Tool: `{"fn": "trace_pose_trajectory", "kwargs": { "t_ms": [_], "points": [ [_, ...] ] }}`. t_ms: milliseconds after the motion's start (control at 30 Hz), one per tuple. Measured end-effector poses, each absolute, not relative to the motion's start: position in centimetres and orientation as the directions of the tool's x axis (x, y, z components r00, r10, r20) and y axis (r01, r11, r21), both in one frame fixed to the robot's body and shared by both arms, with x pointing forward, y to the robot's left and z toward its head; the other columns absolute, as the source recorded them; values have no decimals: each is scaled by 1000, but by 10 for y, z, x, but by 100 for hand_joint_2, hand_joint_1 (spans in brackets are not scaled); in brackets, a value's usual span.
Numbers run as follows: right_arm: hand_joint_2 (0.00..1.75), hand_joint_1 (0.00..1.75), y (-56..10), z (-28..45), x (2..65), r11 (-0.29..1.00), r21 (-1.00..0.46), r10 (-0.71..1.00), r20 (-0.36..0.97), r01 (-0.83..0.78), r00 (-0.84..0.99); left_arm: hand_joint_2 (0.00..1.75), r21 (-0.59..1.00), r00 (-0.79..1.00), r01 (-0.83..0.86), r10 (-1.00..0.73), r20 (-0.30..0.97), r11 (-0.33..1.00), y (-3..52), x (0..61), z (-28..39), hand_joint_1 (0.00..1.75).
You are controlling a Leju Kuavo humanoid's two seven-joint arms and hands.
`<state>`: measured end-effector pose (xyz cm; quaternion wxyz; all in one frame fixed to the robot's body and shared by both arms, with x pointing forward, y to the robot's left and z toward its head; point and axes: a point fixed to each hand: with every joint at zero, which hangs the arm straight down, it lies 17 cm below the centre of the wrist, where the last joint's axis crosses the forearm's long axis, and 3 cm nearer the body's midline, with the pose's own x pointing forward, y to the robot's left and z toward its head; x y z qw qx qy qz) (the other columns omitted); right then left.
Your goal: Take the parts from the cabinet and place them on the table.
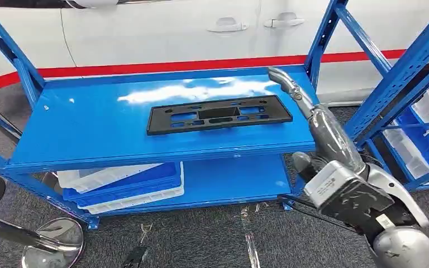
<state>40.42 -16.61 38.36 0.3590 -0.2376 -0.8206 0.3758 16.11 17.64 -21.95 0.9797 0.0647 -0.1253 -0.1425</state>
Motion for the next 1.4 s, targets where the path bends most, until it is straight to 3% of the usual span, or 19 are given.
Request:
{"fn": "trace_pose_trajectory", "kwargs": {
  "t_ms": [133, 233, 267, 900, 1133, 1400],
  "points": [
    [0, 0, -165, 378, 406, 578, -807, 682, 394, 124, -616, 0, 196, 917, 266, -311, 252, 944, 184, 166, -216, 0],
    [0, 0, -175, 358, 413, 483, -862, 762, 329, 151, -558, 0, 288, 873, 286, -372, 314, 914, 212, 176, -204, 0],
    [175, 0, -174, 356, 413, 477, -866, 764, 324, 150, -557, 0, 289, 870, 291, -378, 318, 912, 212, 176, -203, 0],
    [175, 0, -154, 298, 429, 297, -950, 838, 210, 100, -504, 0, 277, 833, 360, -441, 334, 891, 202, 170, -197, 0],
    [175, 0, -126, 253, 450, 95, -985, 865, 12, 141, -501, 0, 269, 799, 425, -498, 338, 864, 197, 167, -197, 0],
    [175, 0, -105, 246, 510, 34, -987, 853, -54, 158, -518, 0, 300, 724, 511, -592, 355, 805, 191, 167, -196, 0]
  ]
}}
